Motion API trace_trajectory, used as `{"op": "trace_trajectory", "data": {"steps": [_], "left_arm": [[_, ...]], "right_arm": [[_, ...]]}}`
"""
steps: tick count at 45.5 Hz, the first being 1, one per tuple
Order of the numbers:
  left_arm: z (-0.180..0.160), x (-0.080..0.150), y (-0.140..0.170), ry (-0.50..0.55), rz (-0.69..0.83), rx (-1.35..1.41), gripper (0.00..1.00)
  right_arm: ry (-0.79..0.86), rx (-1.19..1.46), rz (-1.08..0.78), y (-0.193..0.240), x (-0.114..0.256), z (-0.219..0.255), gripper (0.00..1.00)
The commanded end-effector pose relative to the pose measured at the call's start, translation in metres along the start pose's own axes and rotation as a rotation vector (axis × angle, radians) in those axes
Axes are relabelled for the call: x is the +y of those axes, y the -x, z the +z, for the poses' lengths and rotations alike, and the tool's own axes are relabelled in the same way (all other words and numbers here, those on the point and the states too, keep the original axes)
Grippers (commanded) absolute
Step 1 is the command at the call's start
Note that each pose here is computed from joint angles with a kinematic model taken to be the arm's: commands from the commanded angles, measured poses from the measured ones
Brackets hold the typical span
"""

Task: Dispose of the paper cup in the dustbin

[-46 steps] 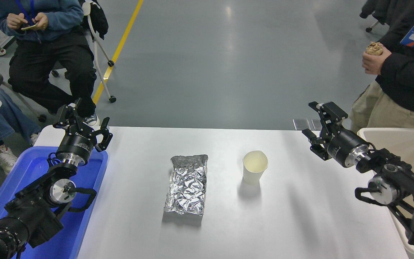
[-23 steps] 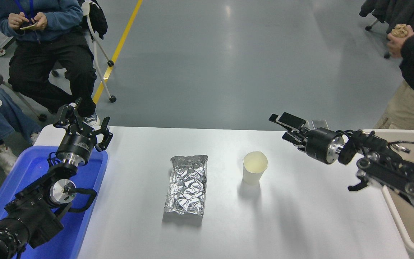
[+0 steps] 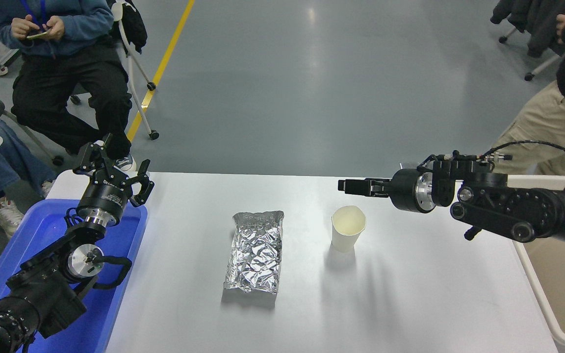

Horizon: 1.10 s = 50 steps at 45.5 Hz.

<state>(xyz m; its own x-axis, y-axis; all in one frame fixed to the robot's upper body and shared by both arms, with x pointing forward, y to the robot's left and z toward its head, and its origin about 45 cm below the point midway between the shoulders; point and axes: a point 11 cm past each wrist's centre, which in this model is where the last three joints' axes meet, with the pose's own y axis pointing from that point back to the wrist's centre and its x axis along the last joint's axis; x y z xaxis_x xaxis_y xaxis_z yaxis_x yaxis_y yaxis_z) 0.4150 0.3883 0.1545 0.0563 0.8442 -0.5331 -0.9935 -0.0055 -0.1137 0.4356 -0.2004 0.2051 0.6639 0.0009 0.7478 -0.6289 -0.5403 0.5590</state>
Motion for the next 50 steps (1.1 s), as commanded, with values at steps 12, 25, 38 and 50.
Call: {"op": "trace_trajectory", "data": {"steps": [12, 25, 38, 50], "left_arm": [[0.0, 0.0, 0.0, -0.001, 0.002, -0.001, 1.0], [0.0, 0.0, 0.0, 0.002, -0.001, 0.0, 1.0], [0.0, 0.0, 0.0, 0.0, -0.001, 0.0, 1.0], [0.0, 0.0, 0.0, -0.001, 0.002, -0.001, 1.0]], "right_arm": [[0.048, 0.115, -0.077, 0.049, -0.031, 0.005, 0.99], [0.087, 0.128, -0.055, 0.055, -0.034, 0.02, 0.99], [0.106, 0.116, -0.054, 0.07, -0.035, 0.028, 0.98], [0.096, 0.146, -0.06, 0.072, -0.034, 0.03, 0.6]]}}
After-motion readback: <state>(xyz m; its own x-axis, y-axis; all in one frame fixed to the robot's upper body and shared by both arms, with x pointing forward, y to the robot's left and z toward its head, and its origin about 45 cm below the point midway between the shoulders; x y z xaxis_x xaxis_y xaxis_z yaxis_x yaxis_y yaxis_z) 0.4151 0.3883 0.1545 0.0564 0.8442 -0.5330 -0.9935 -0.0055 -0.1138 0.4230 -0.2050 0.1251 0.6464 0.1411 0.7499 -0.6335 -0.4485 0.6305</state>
